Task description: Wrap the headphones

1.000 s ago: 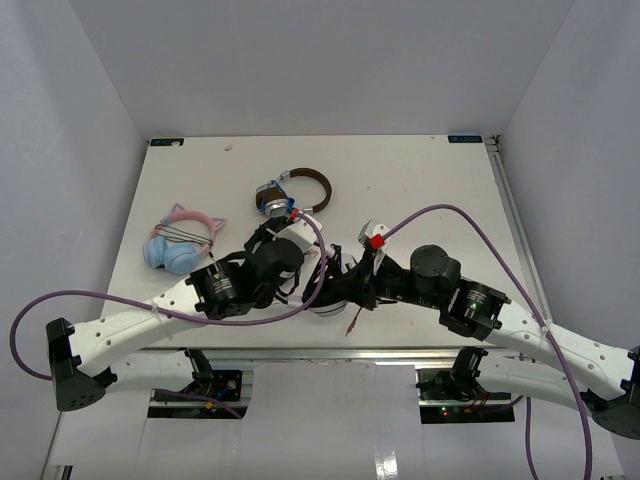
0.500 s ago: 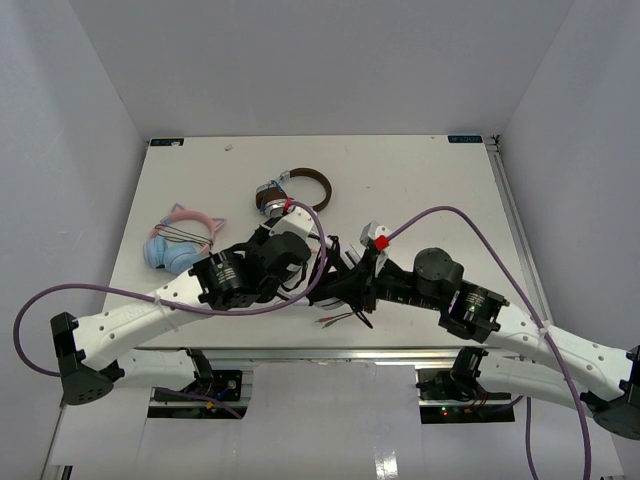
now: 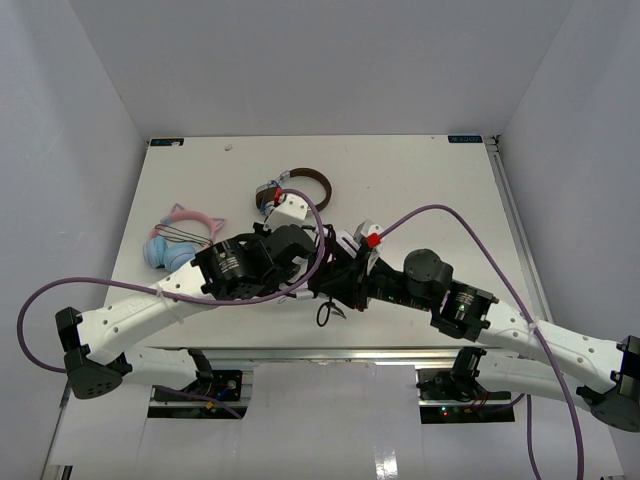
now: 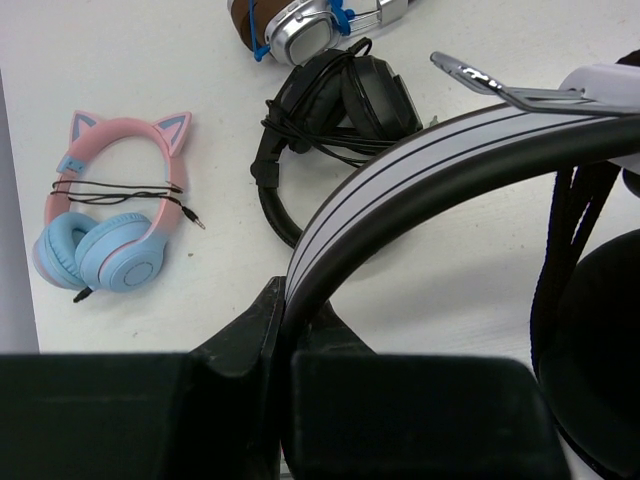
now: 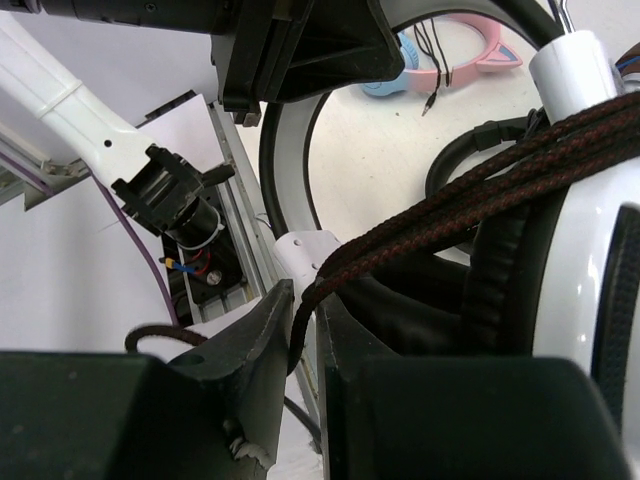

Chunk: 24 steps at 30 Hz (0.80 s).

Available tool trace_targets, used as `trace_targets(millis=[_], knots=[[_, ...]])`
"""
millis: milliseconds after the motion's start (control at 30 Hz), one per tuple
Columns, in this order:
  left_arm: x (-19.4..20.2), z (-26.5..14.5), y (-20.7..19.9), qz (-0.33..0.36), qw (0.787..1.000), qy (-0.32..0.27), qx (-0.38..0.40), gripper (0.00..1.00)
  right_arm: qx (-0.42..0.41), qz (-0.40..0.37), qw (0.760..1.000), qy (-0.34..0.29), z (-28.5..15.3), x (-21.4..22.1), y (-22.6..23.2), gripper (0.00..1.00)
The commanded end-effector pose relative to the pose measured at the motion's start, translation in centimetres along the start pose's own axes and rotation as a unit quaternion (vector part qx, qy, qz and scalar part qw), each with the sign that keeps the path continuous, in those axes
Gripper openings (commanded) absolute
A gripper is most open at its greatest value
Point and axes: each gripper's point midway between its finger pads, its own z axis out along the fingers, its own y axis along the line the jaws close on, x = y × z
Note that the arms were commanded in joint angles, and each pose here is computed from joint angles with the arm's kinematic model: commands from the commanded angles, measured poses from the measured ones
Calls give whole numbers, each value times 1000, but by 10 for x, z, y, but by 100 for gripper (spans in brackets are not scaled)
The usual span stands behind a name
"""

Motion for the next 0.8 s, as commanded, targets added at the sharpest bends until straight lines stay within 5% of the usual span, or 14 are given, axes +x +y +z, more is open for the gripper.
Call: trace_targets(millis=[0,767], knots=[[-36,-13,8,-107,993,-45,-2,0,13,4,1000,-19,5,-11,2,22],[-51,-31,14,-166,984,-56,18,0,48,-6,999,3,32,6,17,36]])
